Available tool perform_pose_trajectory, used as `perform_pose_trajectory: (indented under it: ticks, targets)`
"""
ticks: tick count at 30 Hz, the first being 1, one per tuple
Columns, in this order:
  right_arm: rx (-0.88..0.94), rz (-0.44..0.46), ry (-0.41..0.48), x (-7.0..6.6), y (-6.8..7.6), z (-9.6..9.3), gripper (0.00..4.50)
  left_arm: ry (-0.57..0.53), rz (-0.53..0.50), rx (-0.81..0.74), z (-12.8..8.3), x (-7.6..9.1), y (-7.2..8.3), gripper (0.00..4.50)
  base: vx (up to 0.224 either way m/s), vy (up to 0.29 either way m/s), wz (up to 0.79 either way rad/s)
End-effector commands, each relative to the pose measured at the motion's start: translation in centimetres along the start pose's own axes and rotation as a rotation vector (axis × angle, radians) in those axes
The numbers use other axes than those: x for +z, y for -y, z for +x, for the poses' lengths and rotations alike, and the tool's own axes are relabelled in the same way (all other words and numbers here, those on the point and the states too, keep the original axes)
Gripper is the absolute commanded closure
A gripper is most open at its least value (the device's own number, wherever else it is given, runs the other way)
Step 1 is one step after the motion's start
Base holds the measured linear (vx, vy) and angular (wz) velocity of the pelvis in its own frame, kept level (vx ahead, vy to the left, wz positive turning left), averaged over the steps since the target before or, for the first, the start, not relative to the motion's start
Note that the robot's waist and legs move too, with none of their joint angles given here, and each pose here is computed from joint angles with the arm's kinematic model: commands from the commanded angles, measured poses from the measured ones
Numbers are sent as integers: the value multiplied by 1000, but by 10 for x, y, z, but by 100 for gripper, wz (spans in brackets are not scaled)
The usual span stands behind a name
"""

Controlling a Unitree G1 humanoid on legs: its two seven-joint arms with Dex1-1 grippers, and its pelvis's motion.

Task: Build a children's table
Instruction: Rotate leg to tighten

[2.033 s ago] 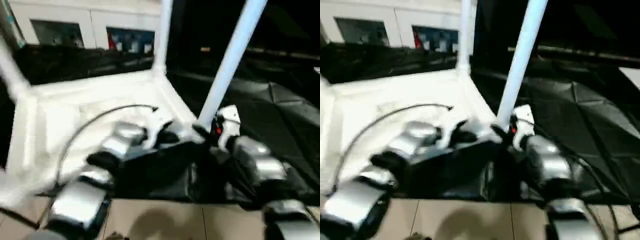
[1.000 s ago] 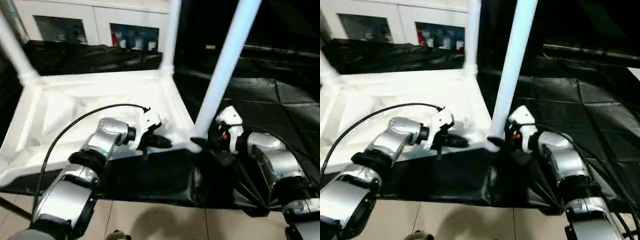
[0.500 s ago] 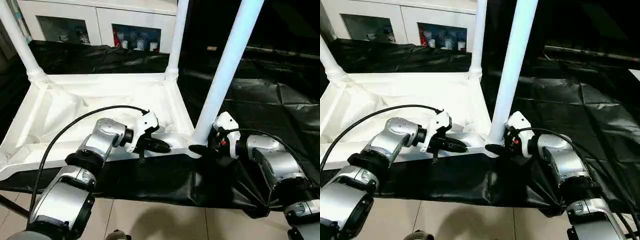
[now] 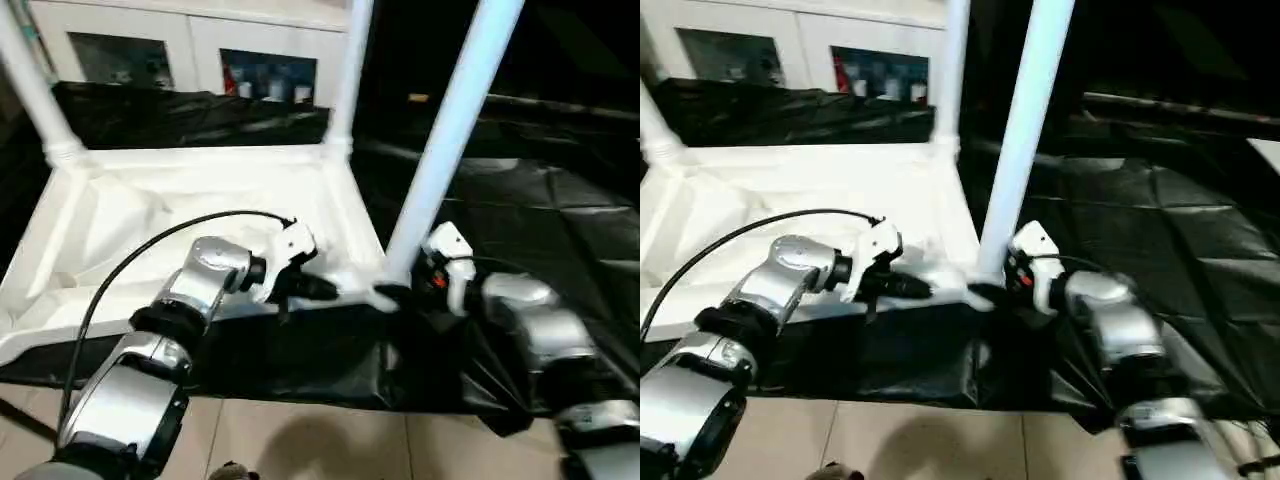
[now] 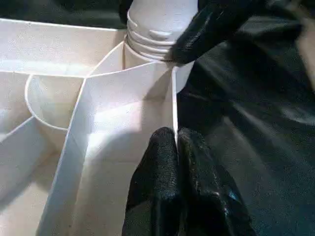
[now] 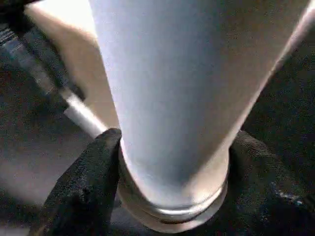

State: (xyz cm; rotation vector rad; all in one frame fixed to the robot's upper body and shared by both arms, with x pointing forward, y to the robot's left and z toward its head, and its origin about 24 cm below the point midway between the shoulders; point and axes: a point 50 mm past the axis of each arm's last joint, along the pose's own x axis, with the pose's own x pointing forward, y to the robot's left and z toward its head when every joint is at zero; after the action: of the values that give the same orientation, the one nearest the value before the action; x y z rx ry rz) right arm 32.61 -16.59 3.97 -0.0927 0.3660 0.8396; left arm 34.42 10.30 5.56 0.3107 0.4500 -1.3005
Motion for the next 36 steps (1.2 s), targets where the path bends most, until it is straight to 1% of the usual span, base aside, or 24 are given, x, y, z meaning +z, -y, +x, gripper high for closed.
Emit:
perform_pose_trajectory:
  ticks: [1,3,4,5,7,11,14,15,16,18,19,20,21,22,23,24,25,26,29,32,35,36]
  targets:
    - [-210,107,-2,-6,8,11,175,6,-44,87,21,5,2,450,0,0,0]
    - [-335,168,0,-9,8,19,175,15,-82,171,32,8,1,450,0,0,0]
    - [-390,205,0,-10,5,26,176,4,-102,242,38,9,0,450,0,0,0]
    - [-397,210,0,-10,4,27,176,4,-106,251,40,10,0,450,0,0,0]
    - [-441,237,9,-9,-2,37,176,13,-137,285,50,14,3,450,0,0,0]
    - [-452,230,33,0,-14,52,176,2,-122,331,60,20,5,450,0,0,0]
    - [-417,210,66,6,-15,53,176,-1,-111,322,59,21,5,450,0,0,0]
    - [-389,202,109,11,-12,49,120,-2,-103,300,56,20,4,450,0,0,0]
    - [-384,206,124,13,-10,47,120,-2,-102,298,55,20,3,450,0,0,0]
    - [-381,190,139,16,-5,41,89,2,-83,275,52,19,3,450,0,0,0]
    - [-374,178,141,17,-3,39,89,1,-82,267,51,18,2,450,0,0,0]
    - [-356,162,141,19,0,36,78,-1,-75,253,49,17,2,450,0,0,0]
    - [-311,123,128,21,3,29,63,1,-50,201,45,16,3,450,0,0,0]
    - [-305,119,126,21,4,29,63,2,-47,195,45,16,3,450,0,0,0]
    - [-266,86,115,23,5,23,54,-9,-46,175,41,13,3,450,0,0,0]
    - [-200,32,95,24,8,14,45,-27,-42,130,35,9,3,450,0,0,0]
    - [-200,32,95,24,8,14,45,-27,-42,130,35,9,3,450,0,0,0]
    - [-172,10,86,24,9,10,45,-33,-38,104,33,7,3,450,0,0,0]
    - [-25,-92,12,21,13,-11,45,-44,-1,-40,18,3,6,450,0,0,0]
    - [9,-105,-5,20,13,-14,45,-48,0,-64,16,2,6,450,0,0,0]
    - [69,-135,-39,18,10,-19,45,-71,15,-128,10,0,8,450,0,0,0]
    - [90,-146,-53,17,9,-20,45,-86,35,-129,8,-1,8,450,0,0,0]
